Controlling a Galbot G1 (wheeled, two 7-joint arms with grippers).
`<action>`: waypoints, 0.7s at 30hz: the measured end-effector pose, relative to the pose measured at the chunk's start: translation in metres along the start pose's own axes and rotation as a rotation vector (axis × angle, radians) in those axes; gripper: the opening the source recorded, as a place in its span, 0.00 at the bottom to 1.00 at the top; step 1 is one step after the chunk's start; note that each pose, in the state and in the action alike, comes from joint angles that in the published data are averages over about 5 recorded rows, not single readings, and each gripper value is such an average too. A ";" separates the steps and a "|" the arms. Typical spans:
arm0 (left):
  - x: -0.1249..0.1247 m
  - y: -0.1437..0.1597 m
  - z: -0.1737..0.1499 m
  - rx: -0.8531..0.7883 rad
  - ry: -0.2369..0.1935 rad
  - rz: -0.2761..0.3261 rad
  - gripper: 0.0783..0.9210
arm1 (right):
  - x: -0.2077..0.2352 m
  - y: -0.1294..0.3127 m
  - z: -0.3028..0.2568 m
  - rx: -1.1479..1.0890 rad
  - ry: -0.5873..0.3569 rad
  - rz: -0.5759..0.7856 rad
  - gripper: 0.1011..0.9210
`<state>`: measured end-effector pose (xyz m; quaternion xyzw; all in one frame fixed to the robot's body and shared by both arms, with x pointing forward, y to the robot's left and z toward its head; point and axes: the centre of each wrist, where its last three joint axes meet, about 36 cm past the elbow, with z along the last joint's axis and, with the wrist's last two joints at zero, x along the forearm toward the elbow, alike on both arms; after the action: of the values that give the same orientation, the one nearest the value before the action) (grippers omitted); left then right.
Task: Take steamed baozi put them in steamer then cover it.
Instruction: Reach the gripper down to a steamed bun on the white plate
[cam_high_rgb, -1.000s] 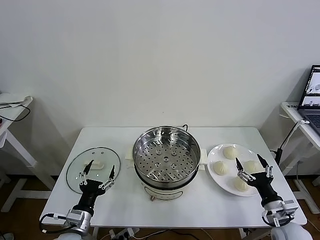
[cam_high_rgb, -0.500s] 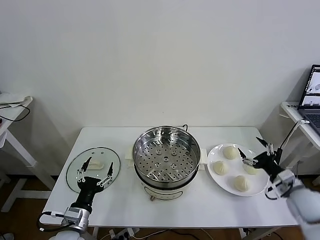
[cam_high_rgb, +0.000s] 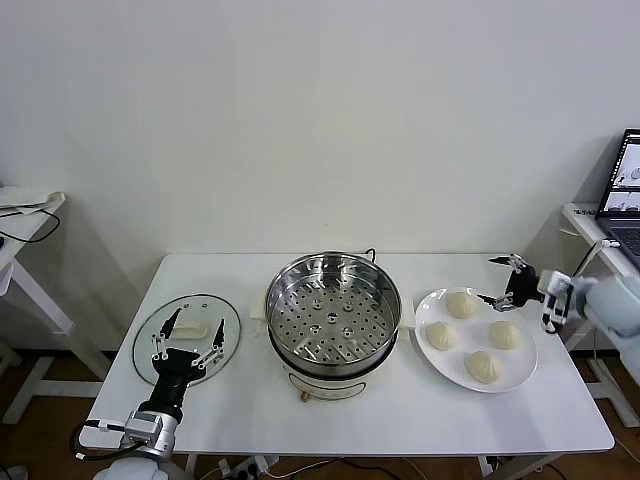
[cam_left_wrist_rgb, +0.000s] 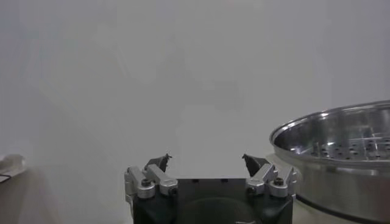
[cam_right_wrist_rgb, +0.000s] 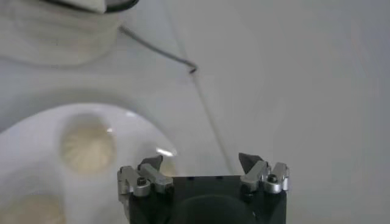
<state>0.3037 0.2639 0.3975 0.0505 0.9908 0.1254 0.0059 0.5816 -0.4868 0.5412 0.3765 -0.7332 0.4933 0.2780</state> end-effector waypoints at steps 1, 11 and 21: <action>0.000 -0.001 0.000 0.002 0.000 0.000 0.88 | -0.002 -0.008 -0.002 0.009 0.015 -0.027 0.88; 0.001 -0.004 -0.003 0.009 -0.004 0.002 0.88 | -0.047 -0.049 -0.019 0.052 0.146 -0.214 0.88; 0.001 -0.004 -0.004 0.011 -0.005 -0.002 0.88 | -0.094 -0.061 -0.037 0.093 0.231 -0.306 0.88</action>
<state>0.3017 0.2589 0.4001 0.0500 0.9915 0.1196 0.0082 0.6865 -0.4404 0.5122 0.4370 -0.6071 0.5183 0.4145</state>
